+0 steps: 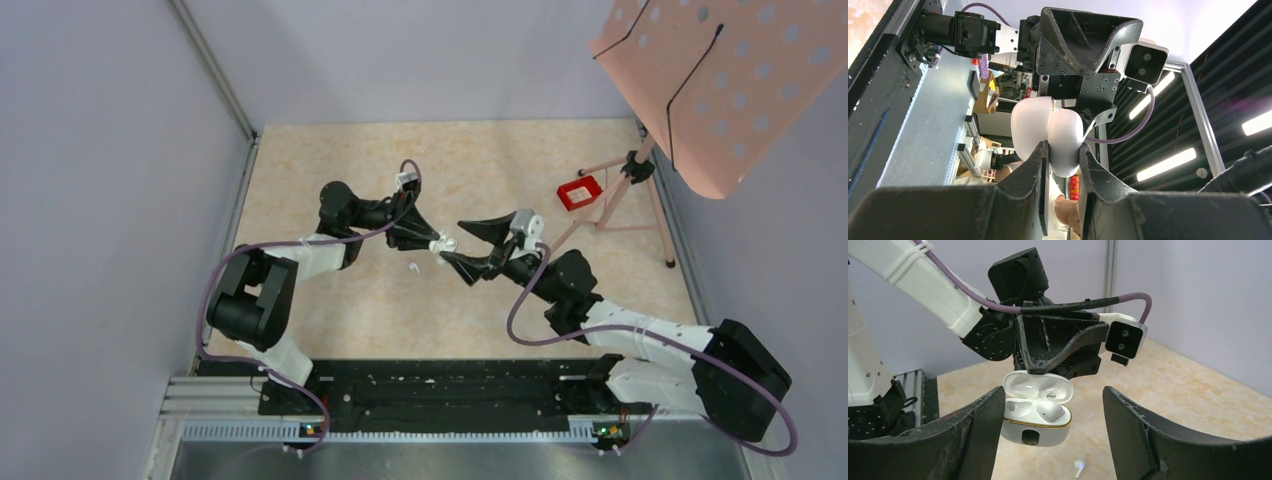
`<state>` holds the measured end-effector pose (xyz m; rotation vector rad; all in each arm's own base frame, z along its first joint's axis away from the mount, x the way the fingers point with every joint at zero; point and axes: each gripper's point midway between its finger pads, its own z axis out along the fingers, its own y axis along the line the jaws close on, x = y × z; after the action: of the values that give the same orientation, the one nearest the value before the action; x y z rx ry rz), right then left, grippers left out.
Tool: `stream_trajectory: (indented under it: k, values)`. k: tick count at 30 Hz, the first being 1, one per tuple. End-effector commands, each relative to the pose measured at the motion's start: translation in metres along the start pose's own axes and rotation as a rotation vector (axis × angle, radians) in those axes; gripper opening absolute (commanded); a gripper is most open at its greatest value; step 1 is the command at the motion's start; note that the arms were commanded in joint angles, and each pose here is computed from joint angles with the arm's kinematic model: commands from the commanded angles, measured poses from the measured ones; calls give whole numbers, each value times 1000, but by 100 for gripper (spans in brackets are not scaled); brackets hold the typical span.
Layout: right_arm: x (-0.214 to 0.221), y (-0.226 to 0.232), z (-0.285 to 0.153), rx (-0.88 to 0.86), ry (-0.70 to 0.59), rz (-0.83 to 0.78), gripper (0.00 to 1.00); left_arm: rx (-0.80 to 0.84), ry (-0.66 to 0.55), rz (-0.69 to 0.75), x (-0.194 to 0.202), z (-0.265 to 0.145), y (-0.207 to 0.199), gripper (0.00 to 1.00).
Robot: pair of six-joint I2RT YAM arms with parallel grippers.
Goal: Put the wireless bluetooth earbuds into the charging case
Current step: Move the left earbud to the center of the board.
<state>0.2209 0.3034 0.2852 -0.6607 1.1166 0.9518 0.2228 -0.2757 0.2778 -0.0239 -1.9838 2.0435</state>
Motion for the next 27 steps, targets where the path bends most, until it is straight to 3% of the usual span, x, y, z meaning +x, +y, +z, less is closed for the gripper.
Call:
stream_trajectory:
  k: [1,9,17,22,27]
  values:
    - [-33,-4,6,28,-54,5,72,24,-12,67,1,2,-14,0]
    - [-65,-16,0,113,-103,29,81,7,-17,60,0,2,-4,0]
    - [-64,-36,-9,226,-72,88,85,-36,-29,69,-2,2,3,0]
    - [-34,-64,-14,372,43,201,80,-118,-59,90,-6,0,13,0]
    - [9,-83,-19,502,239,298,72,-351,-146,91,-9,-32,39,0]
